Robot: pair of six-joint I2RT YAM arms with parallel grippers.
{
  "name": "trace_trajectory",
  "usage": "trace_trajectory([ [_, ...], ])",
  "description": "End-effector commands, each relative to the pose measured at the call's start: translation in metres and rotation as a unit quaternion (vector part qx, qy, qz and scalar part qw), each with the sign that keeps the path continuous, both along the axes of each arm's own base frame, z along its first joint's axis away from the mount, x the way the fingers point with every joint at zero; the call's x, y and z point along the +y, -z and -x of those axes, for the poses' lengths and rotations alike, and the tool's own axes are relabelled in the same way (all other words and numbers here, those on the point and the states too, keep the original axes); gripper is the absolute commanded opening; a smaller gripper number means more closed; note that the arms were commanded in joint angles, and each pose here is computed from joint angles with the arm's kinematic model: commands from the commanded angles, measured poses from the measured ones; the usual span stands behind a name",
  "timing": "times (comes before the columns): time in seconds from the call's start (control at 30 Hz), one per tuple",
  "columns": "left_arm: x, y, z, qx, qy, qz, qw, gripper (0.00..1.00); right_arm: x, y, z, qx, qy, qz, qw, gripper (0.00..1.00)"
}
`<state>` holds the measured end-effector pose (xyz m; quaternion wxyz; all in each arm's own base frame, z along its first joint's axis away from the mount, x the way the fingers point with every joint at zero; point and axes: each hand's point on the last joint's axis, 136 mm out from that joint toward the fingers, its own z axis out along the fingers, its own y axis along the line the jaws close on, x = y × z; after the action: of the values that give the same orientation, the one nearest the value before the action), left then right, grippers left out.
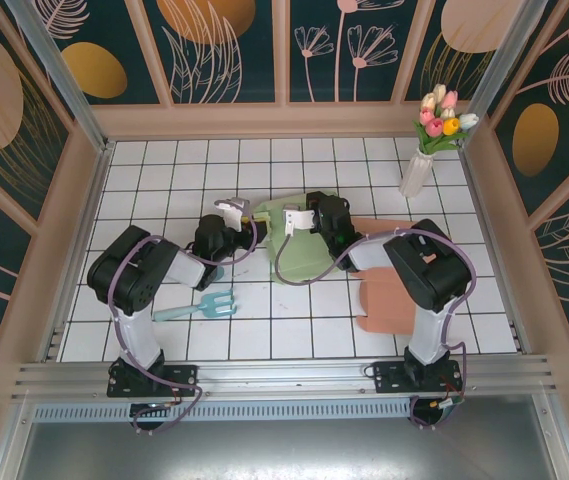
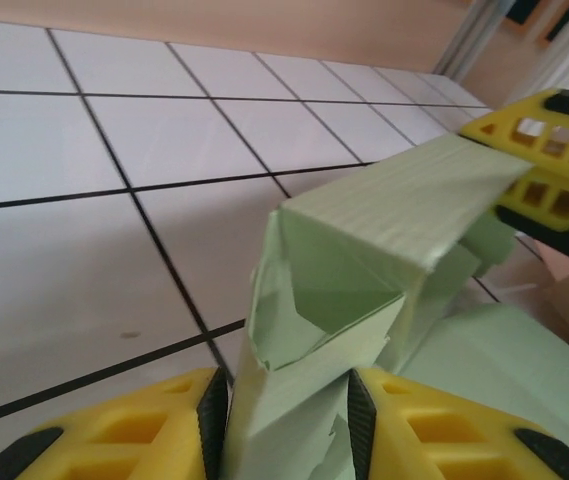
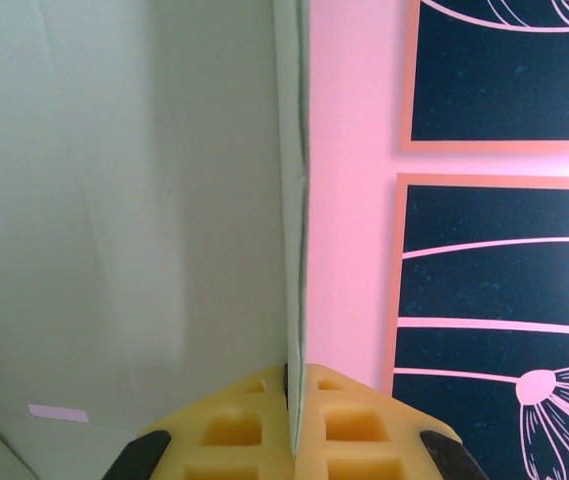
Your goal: Fold the paper box
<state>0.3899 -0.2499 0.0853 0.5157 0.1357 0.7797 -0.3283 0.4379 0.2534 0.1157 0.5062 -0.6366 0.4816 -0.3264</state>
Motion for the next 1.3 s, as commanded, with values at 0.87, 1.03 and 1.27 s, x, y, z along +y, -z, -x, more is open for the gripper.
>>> trace_trajectory([
  [0.87,-0.029,0.000,0.010,-0.005,0.042,0.027,0.999,0.38,0.004,0.020,0.017,-0.007,0.019,-0.039,0.999,0.00],
  [1.03,-0.024,0.004,-0.002,-0.006,0.003,0.016,1.000,0.38,0.005,0.023,0.022,-0.004,0.017,-0.041,0.999,0.00],
  [1.27,-0.027,-0.001,-0.016,-0.026,-0.027,0.018,0.999,0.40,0.008,0.034,0.029,0.013,0.010,-0.035,0.999,0.00],
])
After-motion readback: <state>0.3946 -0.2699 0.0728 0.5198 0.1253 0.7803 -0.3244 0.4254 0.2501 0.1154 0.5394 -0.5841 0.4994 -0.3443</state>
